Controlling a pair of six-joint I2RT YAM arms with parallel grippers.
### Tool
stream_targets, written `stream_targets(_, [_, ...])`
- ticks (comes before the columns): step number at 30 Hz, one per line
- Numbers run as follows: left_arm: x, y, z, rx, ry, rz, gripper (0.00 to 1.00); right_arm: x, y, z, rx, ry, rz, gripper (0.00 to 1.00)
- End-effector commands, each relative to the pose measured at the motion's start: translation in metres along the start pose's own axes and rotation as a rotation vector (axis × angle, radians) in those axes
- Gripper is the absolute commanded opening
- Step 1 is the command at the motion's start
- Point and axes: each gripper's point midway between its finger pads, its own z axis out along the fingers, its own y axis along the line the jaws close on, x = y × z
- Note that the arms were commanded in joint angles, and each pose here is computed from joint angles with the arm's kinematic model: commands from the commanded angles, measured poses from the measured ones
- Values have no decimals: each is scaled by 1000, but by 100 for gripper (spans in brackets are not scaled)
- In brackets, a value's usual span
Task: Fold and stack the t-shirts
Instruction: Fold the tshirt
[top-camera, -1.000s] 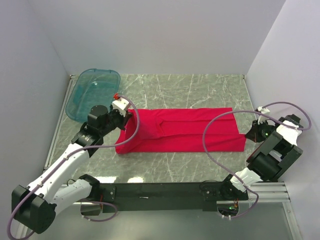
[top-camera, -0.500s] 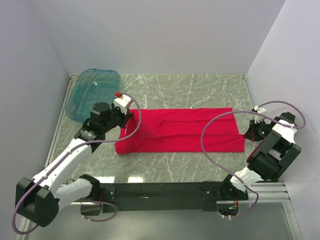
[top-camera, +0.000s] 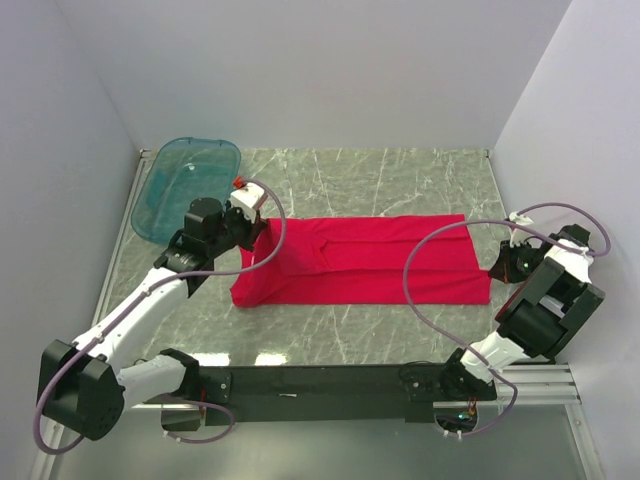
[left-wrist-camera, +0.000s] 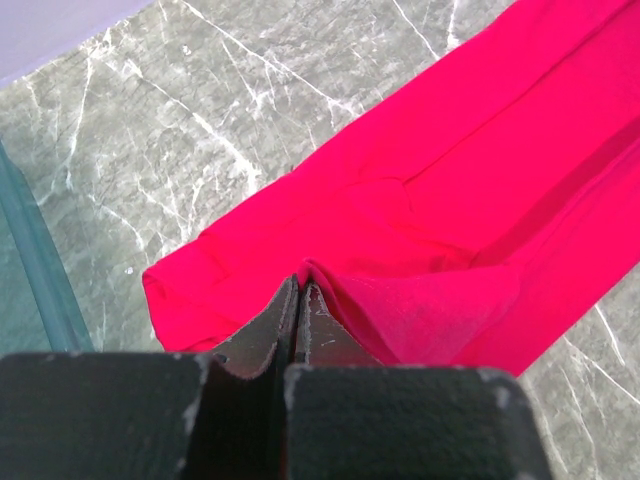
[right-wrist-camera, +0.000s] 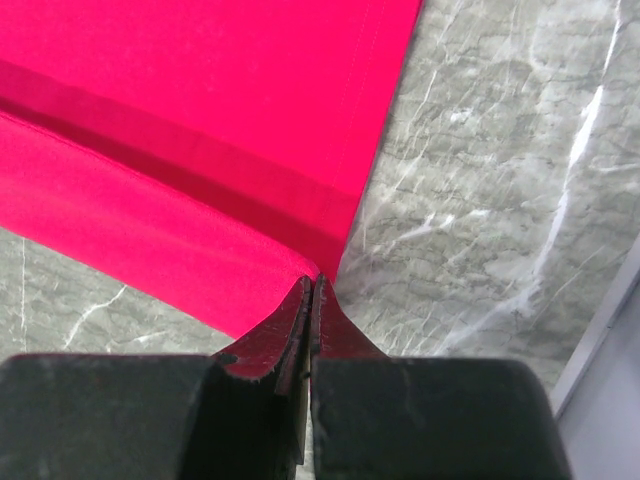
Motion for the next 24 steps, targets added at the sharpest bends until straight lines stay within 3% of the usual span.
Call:
stream_targets(1, [-35,5,2,4,-92,37,0,1,-9,4,18,5,-4,0])
stream_targets(24, [-19,16,17,-9,-45,7,0,-1,-10,12,12,10,12,0])
